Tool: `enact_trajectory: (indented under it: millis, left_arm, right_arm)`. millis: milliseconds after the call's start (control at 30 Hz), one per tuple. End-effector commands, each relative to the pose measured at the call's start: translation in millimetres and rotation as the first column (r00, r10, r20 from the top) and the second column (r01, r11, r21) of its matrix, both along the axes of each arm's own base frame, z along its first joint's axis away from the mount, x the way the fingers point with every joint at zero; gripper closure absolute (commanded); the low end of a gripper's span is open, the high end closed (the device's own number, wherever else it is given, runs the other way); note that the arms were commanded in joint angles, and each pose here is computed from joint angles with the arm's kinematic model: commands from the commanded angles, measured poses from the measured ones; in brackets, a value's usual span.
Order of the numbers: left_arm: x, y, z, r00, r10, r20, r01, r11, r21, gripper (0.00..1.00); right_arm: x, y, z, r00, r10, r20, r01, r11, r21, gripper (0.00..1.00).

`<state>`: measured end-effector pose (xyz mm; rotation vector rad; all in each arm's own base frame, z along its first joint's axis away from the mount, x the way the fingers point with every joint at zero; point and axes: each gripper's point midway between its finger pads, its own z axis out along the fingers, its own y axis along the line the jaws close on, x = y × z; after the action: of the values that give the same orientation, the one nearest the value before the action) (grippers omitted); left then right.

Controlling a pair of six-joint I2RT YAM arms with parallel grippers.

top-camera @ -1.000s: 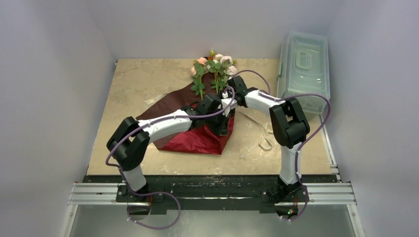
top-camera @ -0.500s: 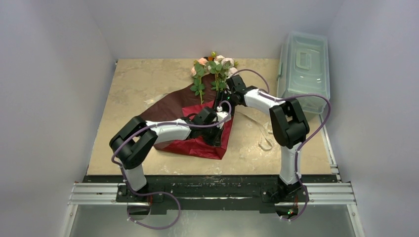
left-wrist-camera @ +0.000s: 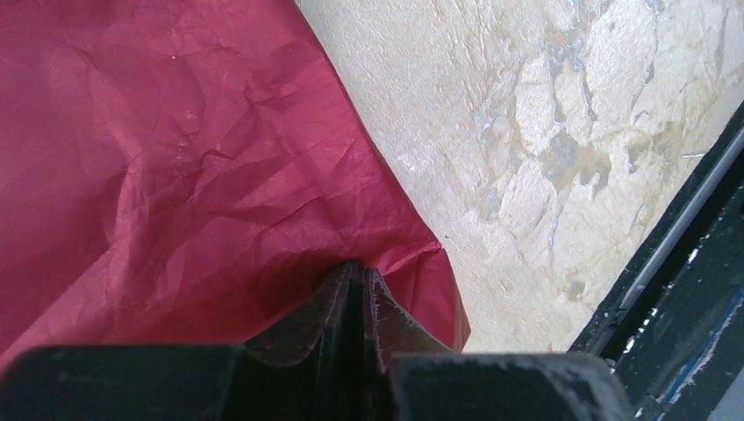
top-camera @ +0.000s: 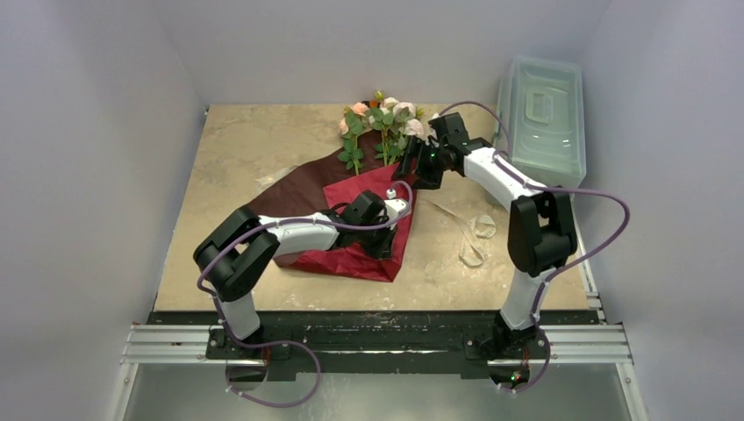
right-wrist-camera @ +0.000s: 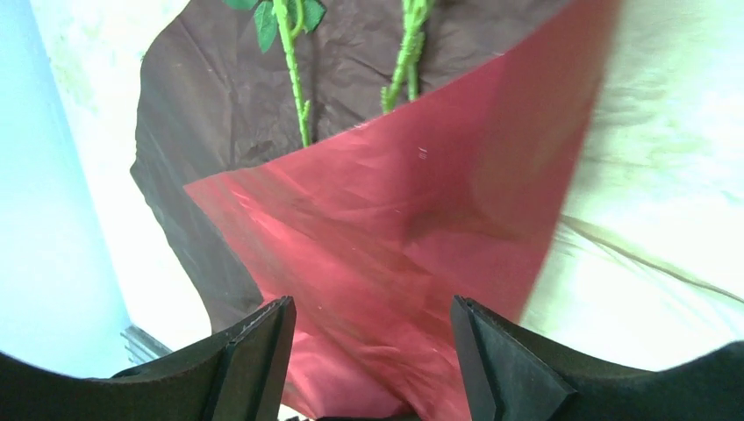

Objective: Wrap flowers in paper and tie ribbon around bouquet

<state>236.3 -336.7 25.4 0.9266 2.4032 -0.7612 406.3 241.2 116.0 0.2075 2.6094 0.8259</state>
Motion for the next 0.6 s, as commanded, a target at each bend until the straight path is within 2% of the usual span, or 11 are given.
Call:
enact_trajectory:
  millis: [0, 233, 567]
  left_arm:
    - [18.1, -3.6, 2.8, 0.992, -0.052, 0.114, 0.050, 0.999, 0.017, 0.92]
    - [13.8, 2.3, -14.6, 0.985, -0.133, 0.110, 0.126, 0.990, 0.072, 0.91]
    - [7.0, 18.5, -36.7, 0.978, -0.186, 0.088, 0.174, 0.976, 0.133, 0.92]
  right_arm:
    - [-18.9, -19.3, -1.6, 1.000, 0.002, 0.001, -0.002, 0.999, -0.033, 0.28]
    - [-14.0, -7.2, -24.6, 1.000, 0.021, -0.016, -0.021, 0.999, 0.027, 0.35]
    - [25.0, -4.3, -51.9, 1.000, 0.012, -0.026, -0.012, 1.000, -0.003, 0.37]
